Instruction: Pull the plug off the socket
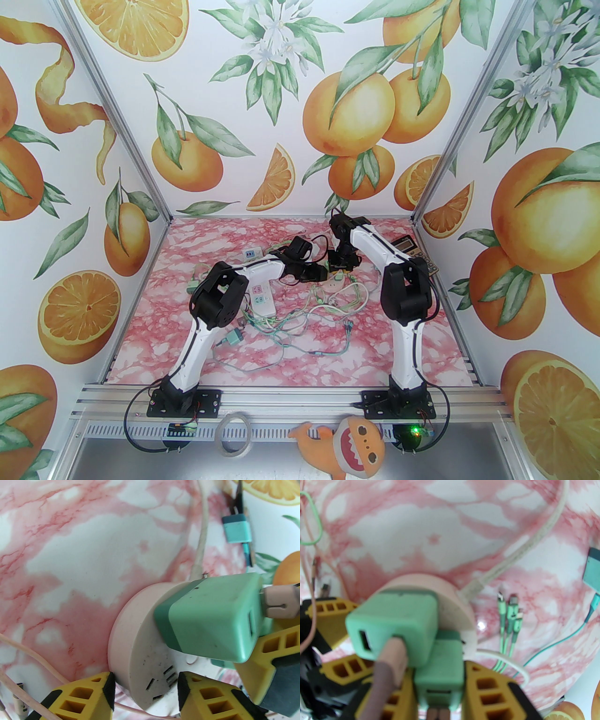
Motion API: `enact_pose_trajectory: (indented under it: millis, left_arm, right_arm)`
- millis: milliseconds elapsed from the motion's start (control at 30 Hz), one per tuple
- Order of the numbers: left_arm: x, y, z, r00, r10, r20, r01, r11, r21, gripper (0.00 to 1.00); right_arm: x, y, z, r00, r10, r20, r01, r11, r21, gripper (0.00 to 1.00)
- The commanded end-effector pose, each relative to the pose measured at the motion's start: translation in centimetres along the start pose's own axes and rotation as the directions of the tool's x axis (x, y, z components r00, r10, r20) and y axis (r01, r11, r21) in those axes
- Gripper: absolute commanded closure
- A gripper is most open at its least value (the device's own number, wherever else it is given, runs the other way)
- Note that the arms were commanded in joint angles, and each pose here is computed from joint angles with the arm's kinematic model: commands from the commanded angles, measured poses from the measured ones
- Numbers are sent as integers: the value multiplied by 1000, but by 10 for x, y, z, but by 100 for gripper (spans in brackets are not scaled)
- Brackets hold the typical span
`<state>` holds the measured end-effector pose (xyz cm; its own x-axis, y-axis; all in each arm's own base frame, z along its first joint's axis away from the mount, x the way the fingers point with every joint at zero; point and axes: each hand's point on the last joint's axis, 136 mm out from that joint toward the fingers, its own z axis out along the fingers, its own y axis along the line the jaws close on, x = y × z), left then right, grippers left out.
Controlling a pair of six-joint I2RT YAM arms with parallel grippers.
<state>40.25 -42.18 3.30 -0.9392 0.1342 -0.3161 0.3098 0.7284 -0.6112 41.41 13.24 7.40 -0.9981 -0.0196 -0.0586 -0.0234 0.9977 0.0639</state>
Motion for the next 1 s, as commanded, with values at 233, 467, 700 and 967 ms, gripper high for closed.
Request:
enact_pose_trajectory:
  millis: [233,467,700,967]
  left_arm:
    - [56,78,15,980,-142,-138,92,944,-315,59]
    - [15,68,-19,993,-114,-38,100,958,-267,53]
    - [25,41,1,992,-85,-98,69,986,-151,44]
    - [52,60,22,976,-145,-165,106,968,-227,55]
  right_arm:
    - [-21,46,-20,989,-45,140,58,994,-89,72]
    - [-37,65,-36,975,-32,218,70,983,-170,71]
    - [-29,60,-18,988,-39,152,61,988,-139,71]
    - [-21,59,-10,990,-54,132,70,990,-119,71]
